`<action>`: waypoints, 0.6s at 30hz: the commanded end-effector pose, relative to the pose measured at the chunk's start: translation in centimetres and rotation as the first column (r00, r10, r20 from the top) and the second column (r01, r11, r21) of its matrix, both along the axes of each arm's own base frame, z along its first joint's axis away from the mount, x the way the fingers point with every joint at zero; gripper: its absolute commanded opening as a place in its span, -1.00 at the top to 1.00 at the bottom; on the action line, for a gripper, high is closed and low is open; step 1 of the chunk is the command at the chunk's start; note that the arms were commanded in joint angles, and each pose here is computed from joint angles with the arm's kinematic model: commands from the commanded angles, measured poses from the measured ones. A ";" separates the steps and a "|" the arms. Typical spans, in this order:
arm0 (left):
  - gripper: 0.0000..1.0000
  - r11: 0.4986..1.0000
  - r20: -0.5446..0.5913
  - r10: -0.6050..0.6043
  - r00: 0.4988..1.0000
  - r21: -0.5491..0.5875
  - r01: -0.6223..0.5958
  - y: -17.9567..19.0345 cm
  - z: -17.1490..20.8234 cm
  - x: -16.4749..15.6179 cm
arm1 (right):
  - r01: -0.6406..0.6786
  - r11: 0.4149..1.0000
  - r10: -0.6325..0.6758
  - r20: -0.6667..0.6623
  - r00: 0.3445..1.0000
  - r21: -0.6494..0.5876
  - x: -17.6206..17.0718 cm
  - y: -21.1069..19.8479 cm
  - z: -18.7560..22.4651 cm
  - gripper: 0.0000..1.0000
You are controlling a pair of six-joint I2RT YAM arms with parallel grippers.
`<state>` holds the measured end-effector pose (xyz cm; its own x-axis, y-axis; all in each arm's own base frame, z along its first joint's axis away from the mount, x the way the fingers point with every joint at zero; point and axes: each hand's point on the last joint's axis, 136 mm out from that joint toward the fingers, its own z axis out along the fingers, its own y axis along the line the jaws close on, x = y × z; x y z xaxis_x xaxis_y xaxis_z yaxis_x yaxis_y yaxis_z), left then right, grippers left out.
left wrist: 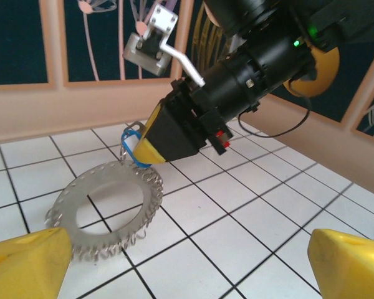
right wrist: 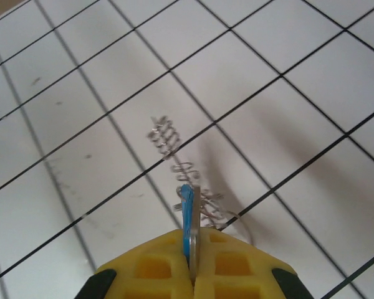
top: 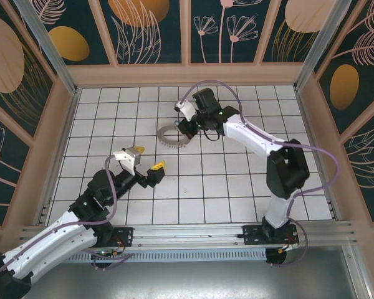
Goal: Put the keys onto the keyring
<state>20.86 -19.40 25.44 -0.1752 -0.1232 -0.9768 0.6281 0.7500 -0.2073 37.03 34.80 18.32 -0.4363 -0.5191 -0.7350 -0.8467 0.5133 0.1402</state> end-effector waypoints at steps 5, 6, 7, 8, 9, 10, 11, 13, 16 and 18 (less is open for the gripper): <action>-0.95 0.997 -0.004 0.081 0.997 -0.017 -0.081 1.7 0.3 0.2 | 0.043 0.998 -0.041 -0.047 0.998 0.042 2.6 -0.2 -1.1 1.00; -0.95 0.996 -0.003 0.085 0.996 -0.017 -0.085 1.8 0.3 0.2 | 0.051 0.998 -0.049 -0.061 0.997 0.039 2.3 -0.3 -1.6 1.00; -0.96 0.996 -0.001 0.088 0.996 -0.019 -0.088 1.9 0.3 0.2 | 0.062 0.997 -0.059 -0.073 0.996 0.040 1.9 -0.7 -2.1 1.00; -0.96 0.996 0.004 0.091 0.996 -0.021 -0.091 2.0 0.4 0.2 | 0.072 0.996 -0.067 -0.089 0.994 0.046 1.3 -1.0 -2.6 1.00; -0.97 0.996 0.006 0.092 0.996 -0.019 -0.092 2.0 0.4 0.3 | 0.079 0.996 -0.073 -0.103 0.992 0.048 0.6 -1.4 -3.2 1.00; -0.97 0.995 0.008 0.096 0.995 -0.015 -0.096 2.0 0.3 0.3 | 0.087 0.995 -0.080 -0.120 0.990 0.056 -0.2 -1.7 -3.6 1.00; -0.97 0.995 0.013 0.098 0.995 -0.011 -0.098 2.0 0.4 0.4 | 0.093 0.994 -0.083 -0.140 0.987 0.062 -1.1 -2.1 -4.2 1.00; -0.97 0.995 0.014 0.102 0.995 0.008 -0.102 1.9 0.2 0.6 | 0.099 0.992 -0.083 -0.187 0.979 0.079 -3.1 -2.7 -5.4 1.00; -0.97 0.994 0.017 0.101 0.995 0.028 -0.101 1.5 0.2 1.0 | 0.123 0.987 -0.091 -0.281 0.955 0.100 -6.1 -3.7 -7.7 1.00; -0.97 0.995 0.018 0.091 0.996 0.033 -0.091 1.1 0.2 1.1 | 0.155 0.980 -0.105 -0.333 0.937 0.127 -7.6 -4.3 -8.9 1.00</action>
